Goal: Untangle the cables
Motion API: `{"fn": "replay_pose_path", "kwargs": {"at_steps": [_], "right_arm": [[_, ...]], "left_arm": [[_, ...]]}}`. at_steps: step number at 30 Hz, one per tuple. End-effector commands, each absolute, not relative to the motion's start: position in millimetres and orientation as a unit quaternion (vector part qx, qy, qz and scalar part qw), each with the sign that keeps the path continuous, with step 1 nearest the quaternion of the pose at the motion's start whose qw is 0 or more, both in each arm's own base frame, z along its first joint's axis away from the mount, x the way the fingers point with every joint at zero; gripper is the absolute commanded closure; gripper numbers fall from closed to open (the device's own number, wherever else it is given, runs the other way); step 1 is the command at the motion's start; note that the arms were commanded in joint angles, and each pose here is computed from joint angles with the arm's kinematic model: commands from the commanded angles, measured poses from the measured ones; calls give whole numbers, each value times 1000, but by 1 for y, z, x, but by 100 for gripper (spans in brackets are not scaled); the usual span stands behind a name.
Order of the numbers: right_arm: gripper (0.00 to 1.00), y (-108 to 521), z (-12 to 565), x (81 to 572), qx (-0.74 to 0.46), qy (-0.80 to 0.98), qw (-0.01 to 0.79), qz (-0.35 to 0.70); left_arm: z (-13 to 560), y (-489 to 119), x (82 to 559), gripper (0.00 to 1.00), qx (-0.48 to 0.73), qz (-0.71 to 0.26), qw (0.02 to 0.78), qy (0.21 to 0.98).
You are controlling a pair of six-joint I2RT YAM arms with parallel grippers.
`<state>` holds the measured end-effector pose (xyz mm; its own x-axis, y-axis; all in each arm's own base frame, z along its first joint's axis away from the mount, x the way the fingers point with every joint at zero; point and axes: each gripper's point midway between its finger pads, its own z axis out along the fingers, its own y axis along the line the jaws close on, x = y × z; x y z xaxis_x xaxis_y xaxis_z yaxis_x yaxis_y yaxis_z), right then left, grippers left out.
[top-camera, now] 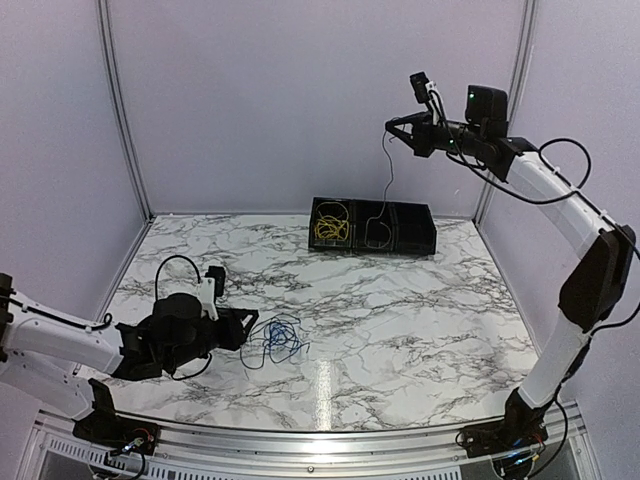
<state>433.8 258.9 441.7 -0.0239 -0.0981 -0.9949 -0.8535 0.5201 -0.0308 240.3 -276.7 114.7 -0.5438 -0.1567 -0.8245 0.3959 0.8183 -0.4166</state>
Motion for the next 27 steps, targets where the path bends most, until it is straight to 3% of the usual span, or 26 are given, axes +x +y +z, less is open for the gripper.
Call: {"fn": "replay_pose_path", "kwargs": {"at_steps": [1,7,17,27], "right_arm": [[100,230,424,491,-300,671,604,309],[100,213,392,548,-260,695,586,326],[100,211,339,613,-240,714,591,287],[100,211,406,593,-256,666,637,292]], "left_arm": [[161,-270,237,66,47,-333,503,796],[193,-255,231,66,28,-352,523,775],[186,-235,231,64,11,-319,531,785],[173,-253,239,64,36,-293,516,804]]}}
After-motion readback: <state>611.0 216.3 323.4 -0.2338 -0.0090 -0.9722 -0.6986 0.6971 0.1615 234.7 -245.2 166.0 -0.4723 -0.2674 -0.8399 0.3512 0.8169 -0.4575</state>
